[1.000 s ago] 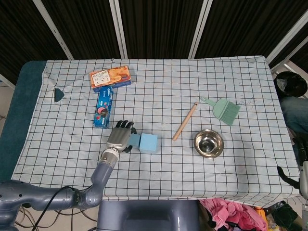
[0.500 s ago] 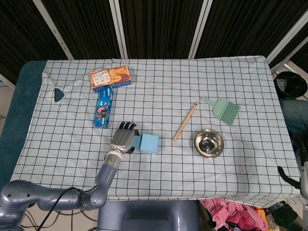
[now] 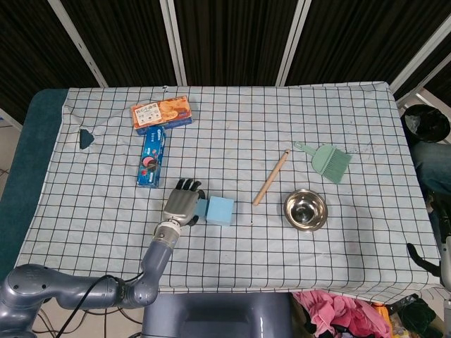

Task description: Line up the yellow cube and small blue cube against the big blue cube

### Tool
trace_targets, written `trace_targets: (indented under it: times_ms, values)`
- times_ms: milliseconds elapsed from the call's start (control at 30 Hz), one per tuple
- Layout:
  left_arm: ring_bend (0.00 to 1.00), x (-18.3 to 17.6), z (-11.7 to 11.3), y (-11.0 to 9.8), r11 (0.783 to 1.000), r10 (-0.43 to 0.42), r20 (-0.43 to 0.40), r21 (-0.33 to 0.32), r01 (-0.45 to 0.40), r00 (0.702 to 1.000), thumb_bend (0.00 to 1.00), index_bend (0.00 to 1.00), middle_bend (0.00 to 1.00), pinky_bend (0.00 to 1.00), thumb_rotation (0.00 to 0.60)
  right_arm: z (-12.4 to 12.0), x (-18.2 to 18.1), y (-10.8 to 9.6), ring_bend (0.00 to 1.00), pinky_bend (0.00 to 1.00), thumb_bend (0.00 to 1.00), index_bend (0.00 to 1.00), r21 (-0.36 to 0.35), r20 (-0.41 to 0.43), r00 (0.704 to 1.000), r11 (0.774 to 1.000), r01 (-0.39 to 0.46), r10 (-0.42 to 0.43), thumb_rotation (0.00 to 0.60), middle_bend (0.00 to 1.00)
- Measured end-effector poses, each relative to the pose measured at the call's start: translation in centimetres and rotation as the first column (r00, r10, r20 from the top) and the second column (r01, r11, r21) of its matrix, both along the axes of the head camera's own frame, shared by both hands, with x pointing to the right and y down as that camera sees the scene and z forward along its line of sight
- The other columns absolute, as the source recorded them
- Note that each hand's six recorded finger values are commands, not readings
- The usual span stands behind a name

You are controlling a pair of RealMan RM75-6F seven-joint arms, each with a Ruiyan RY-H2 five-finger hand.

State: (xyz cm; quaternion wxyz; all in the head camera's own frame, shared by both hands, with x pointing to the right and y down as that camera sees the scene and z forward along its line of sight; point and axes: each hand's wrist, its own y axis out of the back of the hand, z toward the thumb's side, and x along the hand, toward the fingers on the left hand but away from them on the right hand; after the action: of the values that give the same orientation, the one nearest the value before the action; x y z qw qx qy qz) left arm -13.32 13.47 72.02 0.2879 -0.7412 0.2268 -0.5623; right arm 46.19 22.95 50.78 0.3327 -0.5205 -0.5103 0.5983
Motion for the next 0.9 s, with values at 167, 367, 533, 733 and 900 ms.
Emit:
trace_targets:
  times_ms: [167,367,533,733,900]
  values:
    - [0.00,-0.1,0.0,-0.1,1.000,0.004,0.013,0.012,-0.004,1.000,0.25,0.28,0.11,0.00,0.600,0.0,0.0,0.0,0.21,0.12,0.20,0.10,0.001,-0.001,1.000,1.000,-0.002,0.002,0.600,0.07]
    - [0.00,-0.2,-0.1,-0.1,1.000,0.011,0.020,0.013,-0.011,1.000,0.22,0.23,0.11,0.00,0.600,0.0,0.0,0.0,0.21,0.12,0.20,0.10,0.001,-0.001,1.000,1.000,-0.003,0.003,0.600,0.07]
    - [0.00,-0.1,-0.3,0.0,1.000,0.016,0.016,0.017,-0.016,1.000,0.21,0.22,0.10,0.00,0.600,-0.1,0.1,0.0,0.21,0.12,0.20,0.10,0.003,-0.002,1.000,1.000,-0.007,0.007,0.600,0.07]
    - [0.00,-1.5,-1.2,-0.8,0.999,0.007,0.043,0.052,-0.009,0.999,0.21,0.22,0.10,0.00,0.600,-0.1,0.2,0.0,0.21,0.12,0.20,0.10,0.004,-0.002,1.000,1.000,-0.010,0.010,0.600,0.07]
    - [0.00,-4.3,-2.5,-1.9,0.995,-0.018,0.082,0.096,0.010,0.996,0.22,0.27,0.10,0.00,0.600,-0.1,0.1,0.0,0.21,0.12,0.20,0.10,0.003,-0.005,1.000,1.000,-0.009,0.009,0.600,0.07]
